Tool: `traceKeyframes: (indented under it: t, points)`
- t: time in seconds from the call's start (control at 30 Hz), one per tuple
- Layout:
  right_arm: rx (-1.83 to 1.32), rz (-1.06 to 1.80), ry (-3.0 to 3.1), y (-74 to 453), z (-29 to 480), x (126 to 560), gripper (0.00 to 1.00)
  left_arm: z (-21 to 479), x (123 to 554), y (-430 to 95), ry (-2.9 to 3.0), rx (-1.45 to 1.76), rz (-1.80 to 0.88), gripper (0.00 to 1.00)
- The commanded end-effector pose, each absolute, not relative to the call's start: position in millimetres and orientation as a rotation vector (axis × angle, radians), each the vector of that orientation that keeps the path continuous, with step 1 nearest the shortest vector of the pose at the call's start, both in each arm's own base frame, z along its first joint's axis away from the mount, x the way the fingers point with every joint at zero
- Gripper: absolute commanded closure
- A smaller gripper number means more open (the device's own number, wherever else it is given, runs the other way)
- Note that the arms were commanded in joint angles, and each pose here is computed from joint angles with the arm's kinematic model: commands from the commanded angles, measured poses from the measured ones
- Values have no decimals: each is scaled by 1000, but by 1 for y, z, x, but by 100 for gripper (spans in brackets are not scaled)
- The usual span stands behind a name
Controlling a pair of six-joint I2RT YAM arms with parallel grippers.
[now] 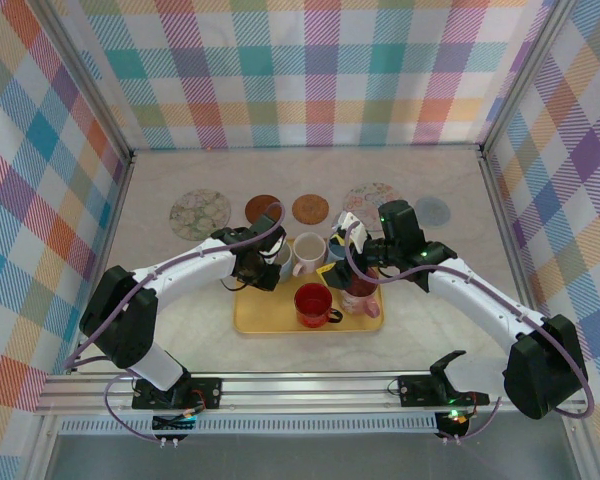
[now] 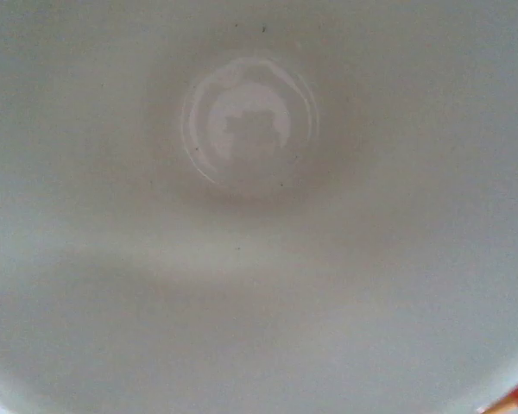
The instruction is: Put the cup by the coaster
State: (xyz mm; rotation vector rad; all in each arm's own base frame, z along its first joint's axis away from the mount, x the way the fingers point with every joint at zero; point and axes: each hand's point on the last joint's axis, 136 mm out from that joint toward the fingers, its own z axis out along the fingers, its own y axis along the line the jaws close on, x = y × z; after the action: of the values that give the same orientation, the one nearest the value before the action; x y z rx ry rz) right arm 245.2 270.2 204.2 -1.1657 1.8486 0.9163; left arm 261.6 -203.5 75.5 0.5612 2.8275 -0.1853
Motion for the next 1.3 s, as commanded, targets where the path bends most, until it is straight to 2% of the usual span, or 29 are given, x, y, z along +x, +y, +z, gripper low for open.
traceKeyframes:
  t: [0.0,0.33,0.67,1.27]
  points:
    - [-1170,929,1806,275,210,245,1,81,260,-198,2814,526,-140,100]
    - [-1179,937,1765,278,219,246,1,96,273,-186,2777,441,-36,100]
    - [-1182,951,1732,286,235,255,1,150,305,-168,2614,298,47,100]
    - [-1172,1053,1714,311,264,279,1,194,372,-105,2506,102,-26,100]
